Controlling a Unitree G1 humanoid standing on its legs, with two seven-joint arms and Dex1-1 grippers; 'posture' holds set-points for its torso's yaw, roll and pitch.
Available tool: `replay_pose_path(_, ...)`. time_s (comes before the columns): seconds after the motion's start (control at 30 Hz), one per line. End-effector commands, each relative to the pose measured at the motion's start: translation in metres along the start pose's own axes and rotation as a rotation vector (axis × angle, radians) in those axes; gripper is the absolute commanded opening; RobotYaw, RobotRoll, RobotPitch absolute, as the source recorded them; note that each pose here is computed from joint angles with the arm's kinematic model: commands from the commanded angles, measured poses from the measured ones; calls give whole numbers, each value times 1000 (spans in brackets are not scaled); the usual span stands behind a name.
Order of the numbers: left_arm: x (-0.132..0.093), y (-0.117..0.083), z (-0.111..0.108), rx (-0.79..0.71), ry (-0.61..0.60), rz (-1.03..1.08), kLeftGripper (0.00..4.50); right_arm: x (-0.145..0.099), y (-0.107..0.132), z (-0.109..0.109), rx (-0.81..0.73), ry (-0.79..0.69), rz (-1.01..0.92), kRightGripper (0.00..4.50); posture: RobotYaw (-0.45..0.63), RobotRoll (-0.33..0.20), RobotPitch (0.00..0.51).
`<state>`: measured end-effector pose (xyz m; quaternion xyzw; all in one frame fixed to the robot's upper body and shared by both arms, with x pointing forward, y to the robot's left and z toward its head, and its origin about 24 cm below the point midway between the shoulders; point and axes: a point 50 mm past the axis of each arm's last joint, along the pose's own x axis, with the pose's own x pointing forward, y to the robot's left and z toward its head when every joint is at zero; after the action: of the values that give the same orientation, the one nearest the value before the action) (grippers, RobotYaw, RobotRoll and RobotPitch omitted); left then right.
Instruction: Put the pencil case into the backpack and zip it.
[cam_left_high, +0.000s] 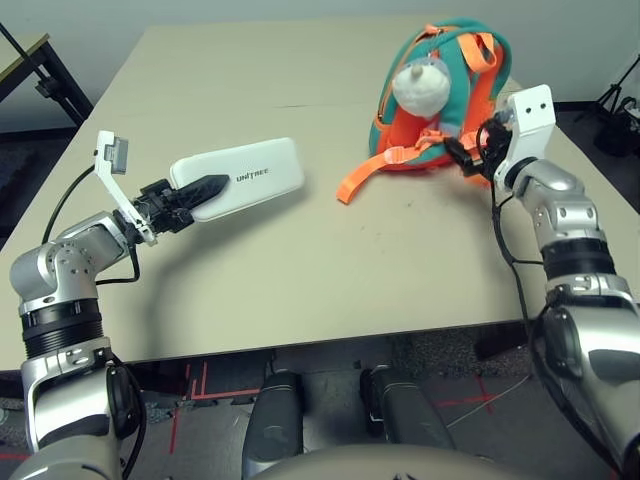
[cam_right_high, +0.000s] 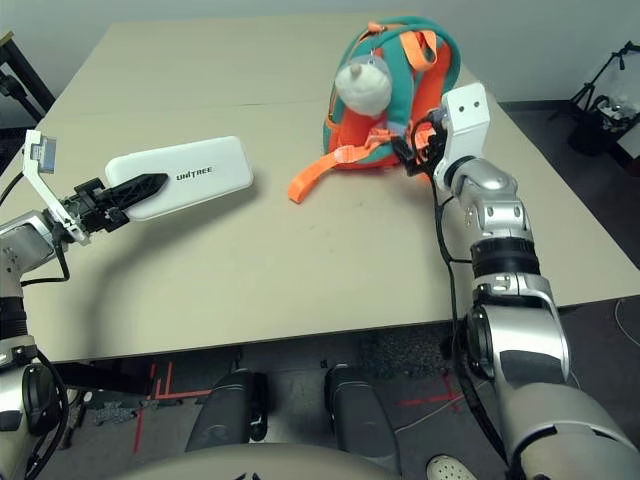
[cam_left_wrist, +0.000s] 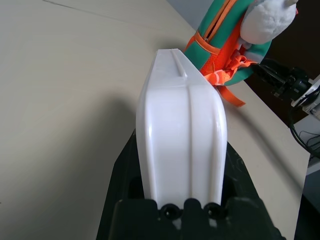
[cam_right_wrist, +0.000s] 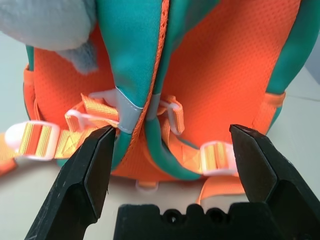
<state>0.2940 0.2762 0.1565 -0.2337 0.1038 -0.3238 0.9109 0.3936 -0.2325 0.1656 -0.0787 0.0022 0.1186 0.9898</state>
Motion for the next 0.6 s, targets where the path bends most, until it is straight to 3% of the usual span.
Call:
replay_pose_path(0.03,3,-5,11,30,-50,-34,1307,6,1,2,5,-15,-10,4500,-19,0,54)
replay_pose_path(0.6,2,-5,10,29,-53,-37,1307,22,19,10,168,-79,63,4500,7,0,61)
